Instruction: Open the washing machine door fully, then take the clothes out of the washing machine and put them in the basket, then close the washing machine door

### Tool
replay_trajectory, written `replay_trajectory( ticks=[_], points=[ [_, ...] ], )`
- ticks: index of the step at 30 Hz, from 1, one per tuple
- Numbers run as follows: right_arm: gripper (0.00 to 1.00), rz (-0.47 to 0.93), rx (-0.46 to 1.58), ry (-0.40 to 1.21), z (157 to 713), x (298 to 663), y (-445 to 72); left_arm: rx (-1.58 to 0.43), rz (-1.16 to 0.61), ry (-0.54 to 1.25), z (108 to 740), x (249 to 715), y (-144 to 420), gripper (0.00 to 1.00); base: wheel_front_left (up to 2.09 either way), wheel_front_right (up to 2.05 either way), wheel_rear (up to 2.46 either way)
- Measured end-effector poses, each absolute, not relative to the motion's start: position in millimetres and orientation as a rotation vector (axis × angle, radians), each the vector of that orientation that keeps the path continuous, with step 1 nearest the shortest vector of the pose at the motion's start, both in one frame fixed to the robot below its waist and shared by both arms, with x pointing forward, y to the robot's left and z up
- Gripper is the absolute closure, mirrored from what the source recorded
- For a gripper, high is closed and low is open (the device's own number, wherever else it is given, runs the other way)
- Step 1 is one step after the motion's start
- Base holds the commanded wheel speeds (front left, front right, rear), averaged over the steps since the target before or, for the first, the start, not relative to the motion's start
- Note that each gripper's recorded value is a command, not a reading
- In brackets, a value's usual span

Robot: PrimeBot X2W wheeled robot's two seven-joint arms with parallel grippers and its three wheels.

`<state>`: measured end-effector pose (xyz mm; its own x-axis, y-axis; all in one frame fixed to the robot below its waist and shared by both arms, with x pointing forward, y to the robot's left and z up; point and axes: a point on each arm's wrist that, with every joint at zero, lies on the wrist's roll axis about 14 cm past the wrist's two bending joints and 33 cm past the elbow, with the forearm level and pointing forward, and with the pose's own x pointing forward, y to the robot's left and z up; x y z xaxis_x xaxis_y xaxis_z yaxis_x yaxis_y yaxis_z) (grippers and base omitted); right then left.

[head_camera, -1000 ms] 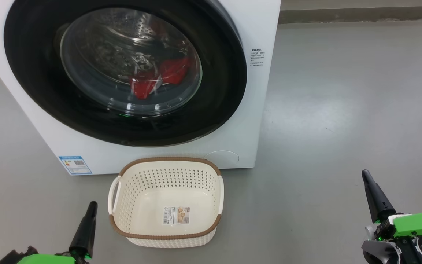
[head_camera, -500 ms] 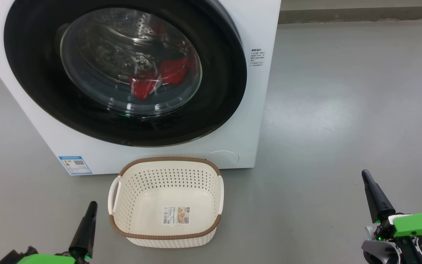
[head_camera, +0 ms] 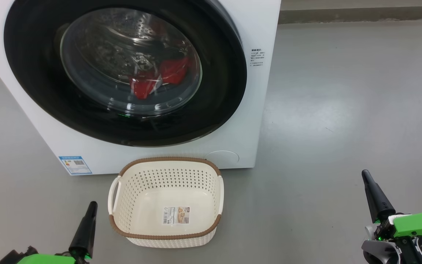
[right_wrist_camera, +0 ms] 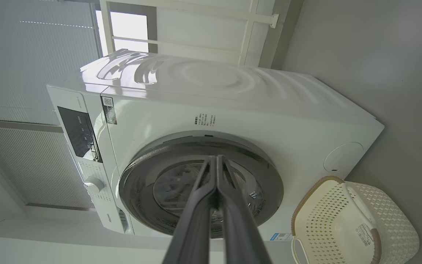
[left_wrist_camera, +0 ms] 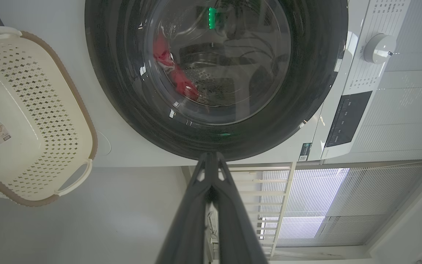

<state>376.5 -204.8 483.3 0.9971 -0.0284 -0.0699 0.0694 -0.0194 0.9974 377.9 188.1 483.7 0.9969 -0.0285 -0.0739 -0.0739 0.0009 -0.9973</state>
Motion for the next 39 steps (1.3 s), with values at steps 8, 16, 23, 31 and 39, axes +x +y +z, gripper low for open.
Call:
replay_trajectory(
  ticks=[8,16,23,31,39],
  points=[
    [1.0,-0.078,1.588,0.032,483,377,-205,-1.57,0.036,0.08,484,378,188,1.0,0.0,0.0,0.0],
    [0.0,-0.086,1.591,0.039,480,375,-204,-1.57,0.042,0.088,481,377,187,0.0,0.0,0.0,0.0],
    [0.0,-0.18,1.611,0.14,440,355,-195,-1.582,0.123,0.182,445,359,180,0.0,0.0,0.0,0.0],
    [0.0,-0.167,1.595,0.147,442,358,-188,-1.563,0.114,0.193,445,360,173,0.0,0.0,0.0,0.0],
    [0.0,-0.166,1.514,0.142,444,362,-189,-1.488,0.094,0.193,449,366,169,0.0,0.0,0.0,0.0]
  ],
)
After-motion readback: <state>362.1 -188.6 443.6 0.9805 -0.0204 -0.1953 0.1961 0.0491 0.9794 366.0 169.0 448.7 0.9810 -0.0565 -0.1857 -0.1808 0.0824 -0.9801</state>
